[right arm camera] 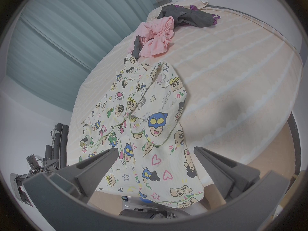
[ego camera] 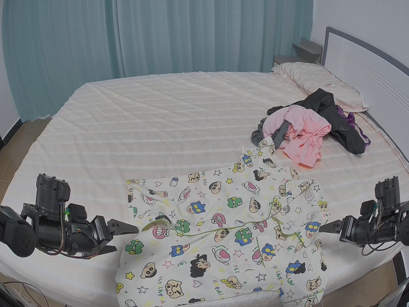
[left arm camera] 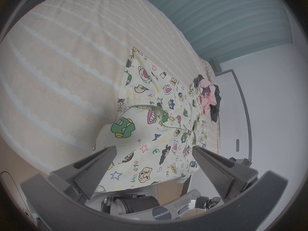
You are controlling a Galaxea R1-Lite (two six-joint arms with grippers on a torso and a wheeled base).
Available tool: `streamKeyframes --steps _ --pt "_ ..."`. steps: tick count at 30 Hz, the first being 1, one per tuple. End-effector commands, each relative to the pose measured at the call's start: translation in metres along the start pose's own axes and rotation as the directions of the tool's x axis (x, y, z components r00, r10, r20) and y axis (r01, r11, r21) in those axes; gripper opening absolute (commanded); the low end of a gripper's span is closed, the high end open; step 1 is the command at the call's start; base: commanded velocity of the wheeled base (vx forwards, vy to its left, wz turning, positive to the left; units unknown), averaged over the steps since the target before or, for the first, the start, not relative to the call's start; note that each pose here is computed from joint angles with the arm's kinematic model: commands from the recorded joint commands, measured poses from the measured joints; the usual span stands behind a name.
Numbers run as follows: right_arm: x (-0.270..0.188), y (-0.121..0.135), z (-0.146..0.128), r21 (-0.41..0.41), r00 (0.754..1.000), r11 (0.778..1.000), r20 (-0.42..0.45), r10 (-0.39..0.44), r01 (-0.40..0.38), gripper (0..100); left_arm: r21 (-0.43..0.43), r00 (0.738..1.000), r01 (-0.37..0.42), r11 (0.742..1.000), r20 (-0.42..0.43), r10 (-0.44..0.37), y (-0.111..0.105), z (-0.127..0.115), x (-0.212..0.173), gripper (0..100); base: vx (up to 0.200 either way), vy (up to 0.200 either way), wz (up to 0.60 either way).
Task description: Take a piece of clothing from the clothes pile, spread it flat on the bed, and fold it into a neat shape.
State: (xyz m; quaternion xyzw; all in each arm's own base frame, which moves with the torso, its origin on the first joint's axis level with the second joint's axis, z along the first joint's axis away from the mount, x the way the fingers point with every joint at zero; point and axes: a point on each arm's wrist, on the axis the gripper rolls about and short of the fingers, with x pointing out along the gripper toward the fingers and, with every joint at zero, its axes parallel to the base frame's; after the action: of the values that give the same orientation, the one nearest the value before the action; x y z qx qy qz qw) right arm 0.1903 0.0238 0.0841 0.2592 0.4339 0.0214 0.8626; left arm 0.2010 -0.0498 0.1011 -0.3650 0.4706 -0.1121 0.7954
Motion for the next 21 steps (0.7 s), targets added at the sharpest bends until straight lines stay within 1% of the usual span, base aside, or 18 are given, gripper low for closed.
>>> streamKeyframes --steps 1,4,8,18,20,21 --pt "0.001 0.001 0.000 -0.001 1.000 1.000 -0.002 0.002 -0.002 100 -0.003 1.000 -0.015 1.000 -0.025 0.015 0.002 -0.001 0.007 100 0.000 -0.200 0.00" --pt "0.002 0.001 -0.001 -0.004 1.000 1.000 -0.012 0.001 -0.001 100 -0.003 0.999 -0.023 1.000 -0.036 0.023 0.003 -0.001 0.010 100 0.000 -0.200 0.00" --pt "0.004 0.001 -0.002 -0.008 1.000 1.000 -0.019 -0.001 0.000 100 -0.011 0.998 -0.037 0.999 -0.048 0.037 0.006 -0.001 0.015 100 0.000 0.000 0.00" --pt "0.005 0.001 -0.002 -0.009 1.000 1.000 -0.025 -0.001 0.001 100 -0.008 0.997 -0.028 1.000 -0.071 0.028 0.002 -0.005 0.018 100 0.000 0.000 0.00" --pt "0.004 0.002 -0.002 -0.011 1.000 1.000 -0.024 0.000 0.000 100 -0.017 0.997 -0.028 0.999 -0.065 0.027 0.001 -0.005 0.018 100 0.000 0.000 0.00" --pt "0.004 0.003 -0.003 -0.013 1.000 1.000 -0.025 0.003 -0.003 100 -0.017 0.999 -0.019 1.000 -0.039 0.018 -0.001 0.000 0.017 100 0.000 0.000 0.00"
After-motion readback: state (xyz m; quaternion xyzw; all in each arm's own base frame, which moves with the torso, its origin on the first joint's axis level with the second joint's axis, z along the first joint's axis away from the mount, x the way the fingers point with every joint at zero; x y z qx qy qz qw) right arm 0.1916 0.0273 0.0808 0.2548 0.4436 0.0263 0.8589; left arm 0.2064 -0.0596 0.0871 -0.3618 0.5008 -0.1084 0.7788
